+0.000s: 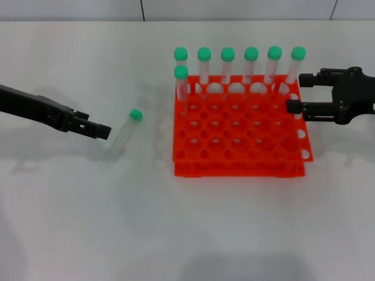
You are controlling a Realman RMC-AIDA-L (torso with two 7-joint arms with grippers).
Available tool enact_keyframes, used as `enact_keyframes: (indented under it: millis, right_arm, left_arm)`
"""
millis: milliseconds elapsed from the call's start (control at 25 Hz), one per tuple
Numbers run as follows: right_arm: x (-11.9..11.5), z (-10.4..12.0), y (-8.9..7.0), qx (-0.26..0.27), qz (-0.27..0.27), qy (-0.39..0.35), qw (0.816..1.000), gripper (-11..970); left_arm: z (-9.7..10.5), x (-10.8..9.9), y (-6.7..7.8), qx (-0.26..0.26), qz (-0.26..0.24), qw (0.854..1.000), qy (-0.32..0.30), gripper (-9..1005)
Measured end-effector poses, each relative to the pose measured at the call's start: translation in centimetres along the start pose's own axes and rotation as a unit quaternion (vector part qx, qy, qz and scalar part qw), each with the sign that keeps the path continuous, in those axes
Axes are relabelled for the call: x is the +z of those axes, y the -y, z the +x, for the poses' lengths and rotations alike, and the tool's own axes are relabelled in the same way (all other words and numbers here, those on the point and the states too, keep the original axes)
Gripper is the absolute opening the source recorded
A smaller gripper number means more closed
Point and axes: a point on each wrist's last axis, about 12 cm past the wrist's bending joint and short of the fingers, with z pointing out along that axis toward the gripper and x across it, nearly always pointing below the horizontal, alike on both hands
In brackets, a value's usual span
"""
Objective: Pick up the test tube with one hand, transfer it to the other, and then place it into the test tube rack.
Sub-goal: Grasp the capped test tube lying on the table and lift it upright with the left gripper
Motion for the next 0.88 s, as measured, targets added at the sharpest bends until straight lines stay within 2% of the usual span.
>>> enact_keyframes:
  millis: [160,480,880]
  right_arm:
    - [0.2,0.0,-0.1,-0.003,0.0,0.003,1.0,706]
    - [0.3,0.1,-0.2,-0.002,-0.002,0.006,1.0,706]
    - [0.5,0.4,-0.5,0.002,-0.003,0.006,1.0,706]
  left_arm:
    - [-0.5,0.3,-0.1,-0.011,-0.019,0.999,-0.03,861]
    - [-1.2,2.1,-0.2,-0.003,-0.049,0.993,-0.103,862]
    - [-1.6,4.7,0.0,0.016,-0.072,0.989,-0.13,862]
